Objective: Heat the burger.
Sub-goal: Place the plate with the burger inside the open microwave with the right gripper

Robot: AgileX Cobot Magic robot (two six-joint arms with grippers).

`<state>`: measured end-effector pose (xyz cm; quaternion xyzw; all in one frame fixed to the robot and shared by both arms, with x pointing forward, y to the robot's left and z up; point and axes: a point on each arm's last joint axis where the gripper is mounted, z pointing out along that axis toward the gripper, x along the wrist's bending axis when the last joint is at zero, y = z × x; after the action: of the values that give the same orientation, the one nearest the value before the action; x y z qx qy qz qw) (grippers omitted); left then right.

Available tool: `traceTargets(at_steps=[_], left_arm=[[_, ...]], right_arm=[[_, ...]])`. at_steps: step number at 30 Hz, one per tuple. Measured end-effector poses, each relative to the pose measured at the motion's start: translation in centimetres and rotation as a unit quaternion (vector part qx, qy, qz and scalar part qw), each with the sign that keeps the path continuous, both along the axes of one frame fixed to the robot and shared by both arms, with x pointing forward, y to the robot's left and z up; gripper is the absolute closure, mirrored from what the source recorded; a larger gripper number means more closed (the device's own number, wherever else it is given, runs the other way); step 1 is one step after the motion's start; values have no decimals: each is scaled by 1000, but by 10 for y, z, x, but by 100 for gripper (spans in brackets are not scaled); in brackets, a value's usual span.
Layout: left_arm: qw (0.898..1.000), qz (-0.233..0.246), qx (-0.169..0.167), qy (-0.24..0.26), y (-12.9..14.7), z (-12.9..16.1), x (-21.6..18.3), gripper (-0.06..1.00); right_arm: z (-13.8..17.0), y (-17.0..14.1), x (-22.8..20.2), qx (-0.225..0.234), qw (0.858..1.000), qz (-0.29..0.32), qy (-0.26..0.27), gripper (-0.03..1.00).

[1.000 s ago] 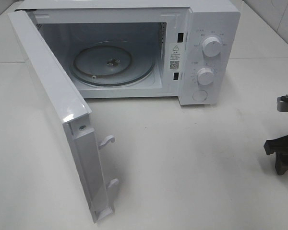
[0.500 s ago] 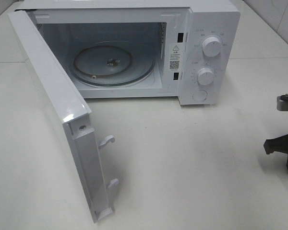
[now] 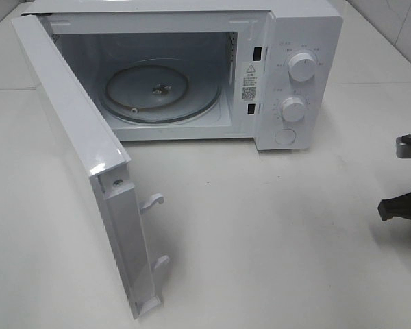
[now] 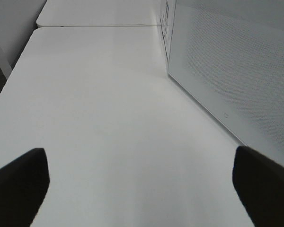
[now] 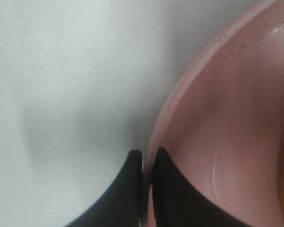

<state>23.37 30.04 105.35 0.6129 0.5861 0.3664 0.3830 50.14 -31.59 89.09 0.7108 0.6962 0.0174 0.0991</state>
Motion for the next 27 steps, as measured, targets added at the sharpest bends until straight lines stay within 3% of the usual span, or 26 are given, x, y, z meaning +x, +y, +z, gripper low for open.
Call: traceTargets(at_steps=[11,27], left_arm=[[1000,0,0,0,0,0,0,-3],[1000,0,0,0,0,0,0,-3]], right_arm=[[0,-2,-2,-12,1000,-6,8,94],[2,29,-8,-90,995,25,34,96]])
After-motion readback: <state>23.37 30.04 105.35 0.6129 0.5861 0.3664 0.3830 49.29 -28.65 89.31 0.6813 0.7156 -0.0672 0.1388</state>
